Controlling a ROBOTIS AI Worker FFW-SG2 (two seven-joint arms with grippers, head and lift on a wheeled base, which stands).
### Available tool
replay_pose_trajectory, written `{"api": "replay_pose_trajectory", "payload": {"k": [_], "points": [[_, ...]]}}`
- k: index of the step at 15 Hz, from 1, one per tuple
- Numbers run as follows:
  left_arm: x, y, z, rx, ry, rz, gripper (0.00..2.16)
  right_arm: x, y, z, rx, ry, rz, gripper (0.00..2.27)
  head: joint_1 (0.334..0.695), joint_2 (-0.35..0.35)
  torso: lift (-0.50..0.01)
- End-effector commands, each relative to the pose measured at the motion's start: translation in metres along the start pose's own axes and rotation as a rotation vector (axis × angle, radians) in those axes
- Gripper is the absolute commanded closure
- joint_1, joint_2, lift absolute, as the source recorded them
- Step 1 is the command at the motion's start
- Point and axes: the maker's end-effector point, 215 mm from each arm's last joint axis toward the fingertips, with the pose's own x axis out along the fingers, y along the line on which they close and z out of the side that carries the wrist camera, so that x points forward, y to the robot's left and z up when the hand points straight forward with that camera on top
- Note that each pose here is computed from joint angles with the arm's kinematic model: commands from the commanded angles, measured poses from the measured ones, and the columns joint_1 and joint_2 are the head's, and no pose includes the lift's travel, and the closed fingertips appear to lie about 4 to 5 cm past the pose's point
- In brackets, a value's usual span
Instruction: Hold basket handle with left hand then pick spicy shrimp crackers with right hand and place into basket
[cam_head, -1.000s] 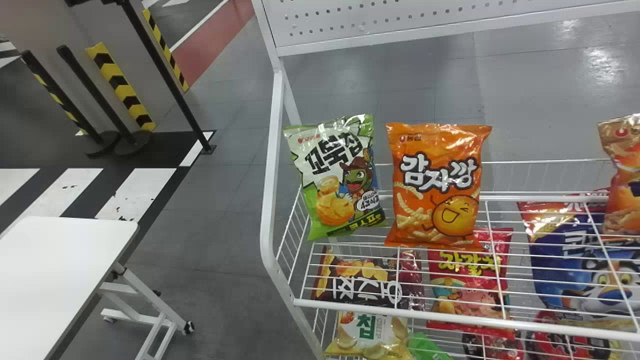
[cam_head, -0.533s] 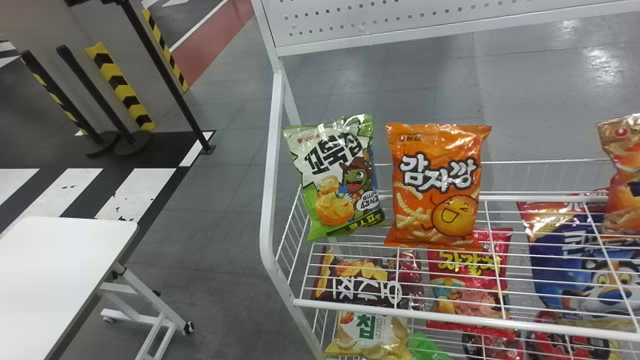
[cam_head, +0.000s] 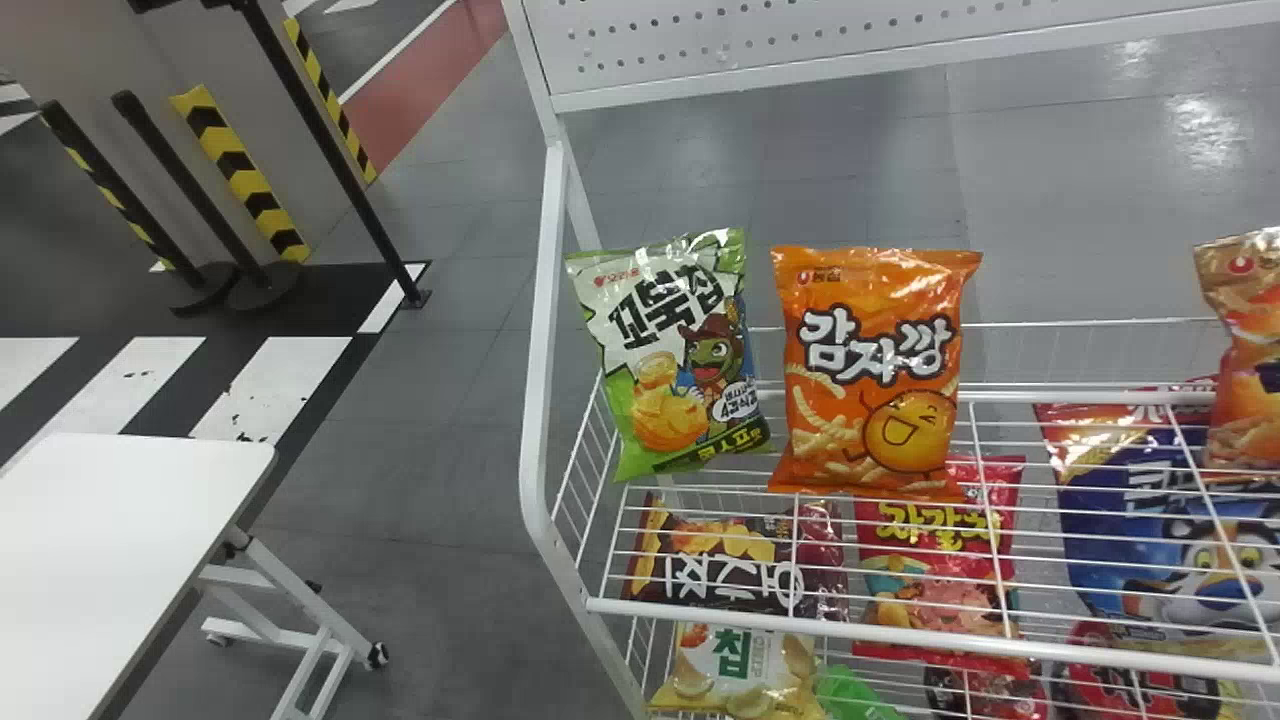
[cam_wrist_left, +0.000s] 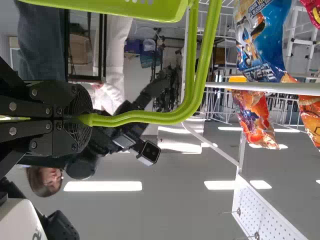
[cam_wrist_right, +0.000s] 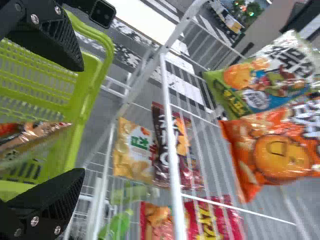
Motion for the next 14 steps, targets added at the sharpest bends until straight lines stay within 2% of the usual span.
{"api": "replay_pose_trajectory", "payload": {"k": [1,4,6,7,11,14], "points": [[-0.001,-0.002,0.001,0.002,-0.004,-0.012,2.14,-0.018,-0.005,0.025,-0.035,-0.072,-0.025,0.09,0.695,0.289,-0.010],[-0.002,-0.002,0.001,0.001,-0.005,-0.011,2.14,-0.037,-0.026,0.087,-0.154,-0.300,-0.081,0.09,0.695,0.202,-0.010],[-0.002,-0.002,0.001,0.000,-0.006,-0.011,2.14,-0.045,-0.040,0.101,-0.169,-0.371,-0.115,0.09,0.695,0.146,-0.010],[-0.001,-0.002,0.000,-0.001,-0.005,-0.011,2.14,-0.047,-0.048,0.103,-0.177,-0.390,-0.135,0.09,0.695,0.099,-0.010],[-0.002,-0.001,0.000,-0.003,-0.005,-0.011,2.14,-0.055,-0.086,0.104,-0.261,-0.470,-0.279,0.10,0.695,0.020,-0.010],[-0.001,-0.001,0.000,-0.003,-0.004,-0.012,2.14,-0.065,-0.088,0.108,-0.357,-0.564,-0.363,0.10,0.695,-0.039,-0.010]]}}
